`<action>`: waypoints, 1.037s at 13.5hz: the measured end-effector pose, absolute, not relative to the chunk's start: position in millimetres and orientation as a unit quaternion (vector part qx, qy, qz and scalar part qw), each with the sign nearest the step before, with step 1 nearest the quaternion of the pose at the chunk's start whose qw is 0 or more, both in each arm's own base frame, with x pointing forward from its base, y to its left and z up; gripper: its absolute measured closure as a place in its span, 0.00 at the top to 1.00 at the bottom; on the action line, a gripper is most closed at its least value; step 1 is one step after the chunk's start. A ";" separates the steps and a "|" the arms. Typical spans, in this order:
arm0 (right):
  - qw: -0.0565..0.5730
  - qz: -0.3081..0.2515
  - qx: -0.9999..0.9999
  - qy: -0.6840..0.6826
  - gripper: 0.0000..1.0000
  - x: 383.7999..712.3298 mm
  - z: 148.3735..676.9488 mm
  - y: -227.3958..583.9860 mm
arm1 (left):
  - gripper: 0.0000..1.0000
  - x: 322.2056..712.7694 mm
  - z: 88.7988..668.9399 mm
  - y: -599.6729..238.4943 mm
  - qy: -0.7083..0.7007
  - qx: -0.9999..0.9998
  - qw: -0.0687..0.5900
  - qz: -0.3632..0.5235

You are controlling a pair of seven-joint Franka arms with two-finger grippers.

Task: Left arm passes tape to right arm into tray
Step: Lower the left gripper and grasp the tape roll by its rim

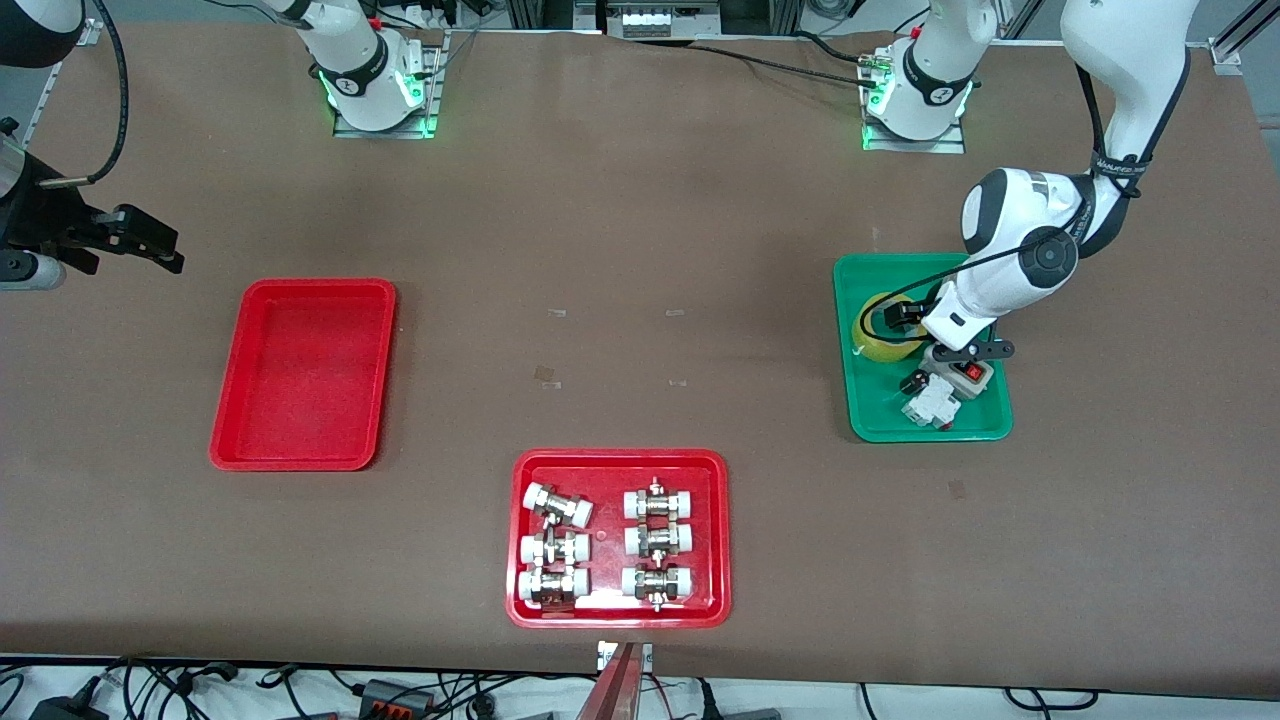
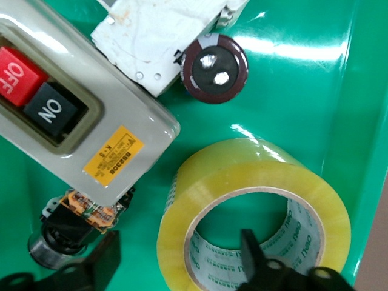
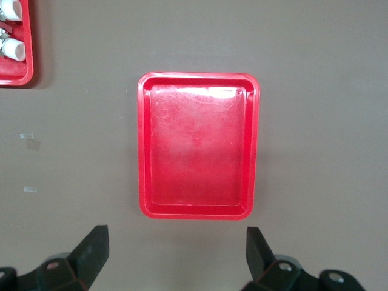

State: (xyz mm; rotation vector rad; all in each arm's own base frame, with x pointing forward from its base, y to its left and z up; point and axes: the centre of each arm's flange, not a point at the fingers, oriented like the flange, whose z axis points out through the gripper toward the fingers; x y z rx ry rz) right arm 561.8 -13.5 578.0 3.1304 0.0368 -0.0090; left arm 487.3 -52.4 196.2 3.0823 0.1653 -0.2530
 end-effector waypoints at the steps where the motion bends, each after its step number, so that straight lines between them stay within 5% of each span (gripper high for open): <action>1: 0.005 -0.003 1.000 0.012 1.00 561.7 577.9 -13.5 | 0.70 487.5 196.3 -52.4 0.054 0.995 0.022 -0.081; 6: 0.005 -0.006 1.000 0.011 1.00 561.1 577.5 -14.3 | 0.22 487.8 196.4 -51.5 0.057 0.995 0.022 -0.080; 14: 0.005 -0.011 1.000 0.014 1.00 560.5 575.9 -11.2 | 0.22 498.7 221.6 -42.4 0.069 0.994 0.019 -0.082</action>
